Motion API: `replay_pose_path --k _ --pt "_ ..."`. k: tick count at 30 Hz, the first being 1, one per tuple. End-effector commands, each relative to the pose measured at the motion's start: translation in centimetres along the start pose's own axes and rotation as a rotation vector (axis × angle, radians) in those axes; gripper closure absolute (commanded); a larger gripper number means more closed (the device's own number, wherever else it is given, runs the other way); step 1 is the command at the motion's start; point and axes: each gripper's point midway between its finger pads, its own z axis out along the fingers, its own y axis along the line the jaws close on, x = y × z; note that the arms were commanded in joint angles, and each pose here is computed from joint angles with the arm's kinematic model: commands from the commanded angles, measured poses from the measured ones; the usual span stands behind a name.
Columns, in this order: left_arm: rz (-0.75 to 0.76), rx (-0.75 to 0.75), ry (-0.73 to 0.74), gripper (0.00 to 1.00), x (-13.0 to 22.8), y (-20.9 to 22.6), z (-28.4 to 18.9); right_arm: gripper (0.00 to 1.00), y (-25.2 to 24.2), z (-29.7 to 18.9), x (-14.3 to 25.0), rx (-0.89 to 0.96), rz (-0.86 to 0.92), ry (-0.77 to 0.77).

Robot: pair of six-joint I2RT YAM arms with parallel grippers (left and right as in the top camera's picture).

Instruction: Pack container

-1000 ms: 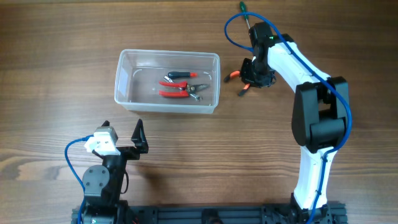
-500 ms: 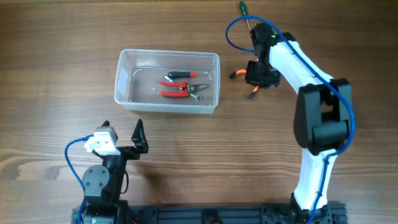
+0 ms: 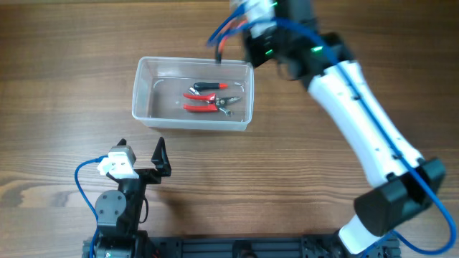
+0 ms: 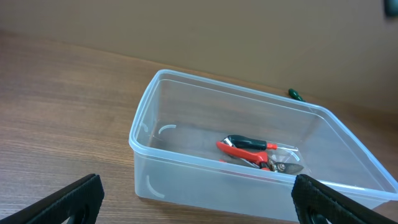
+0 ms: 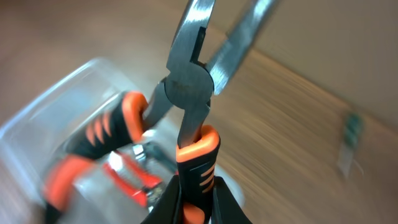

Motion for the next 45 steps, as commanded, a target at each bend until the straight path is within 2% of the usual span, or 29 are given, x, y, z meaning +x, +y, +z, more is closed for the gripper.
replay_pose_path --k 1,4,9,14,20,21,23,24,26,27,29,34,36,38,41,43,45 --pt "-0.010 -0.009 0.001 0.00 0.1 0.2 0.0 0.96 4.5 4.7 2.4 -0.148 -0.521 0.041" --pt "-0.010 -0.009 0.001 0.00 0.1 0.2 0.0 0.96 3.8 8.1 4.7 -0.124 -0.708 0.109" --pt "-0.010 -0.009 0.001 0.00 0.1 0.2 0.0 0.96 2.1 12.6 8.6 -0.108 -0.910 0.222" --pt "-0.010 -0.009 0.002 0.00 0.2 0.2 0.0 0.95 4.3 14.2 11.1 -0.195 -0.934 0.263" --pt "-0.010 -0.009 0.002 0.00 0.2 0.2 0.0 0.96 7.3 13.6 13.1 -0.289 -0.953 0.324" --pt "-0.010 -0.009 0.001 0.00 0.1 0.2 0.0 0.91 7.4 13.4 13.4 -0.289 -0.958 0.343" --pt "-0.010 -0.009 0.001 0.00 0.1 0.2 0.0 0.53 6.8 13.2 13.7 -0.227 -0.935 0.403" --pt "-0.010 -0.009 0.001 0.00 0.1 0.2 0.0 0.00 6.0 13.2 13.7 -0.172 -0.902 0.427" --pt "-0.010 -0.009 0.001 0.00 0.1 0.2 0.0 0.00 4.5 13.1 13.1 -0.061 -0.835 0.455" --pt "-0.010 -0.009 0.002 0.00 0.2 0.2 0.0 0.00 3.0 12.8 11.7 0.032 -0.734 0.434" --pt "-0.010 -0.009 0.001 0.00 0.1 0.2 0.0 0.00 2.1 12.2 9.9 0.086 -0.623 0.377" --pt "-0.010 -0.009 0.001 0.00 0.1 0.2 0.0 0.00 -2.3 9.0 2.4 0.250 -0.319 0.122" --pt "-0.010 -0.009 0.001 0.00 0.1 0.2 0.0 0.00 -5.8 6.9 -1.7 0.306 -0.101 -0.065" --pt "-0.010 -0.009 0.001 0.00 0.1 0.2 0.0 0.00 -8.1 6.2 -2.5 0.325 0.015 -0.132" --pt "-0.010 -0.009 0.001 0.00 0.1 0.2 0.0 0.00 -11.5 6.1 -1.7 0.309 0.194 -0.168" --pt "-0.010 -0.009 0.001 0.00 0.1 0.2 0.0 0.00 -12.5 6.0 -1.1 0.242 0.217 -0.171" --pt "-0.010 -0.009 0.001 0.00 0.1 0.2 0.0 0.01 -15.0 5.2 -1.1 0.307 0.229 -0.196"
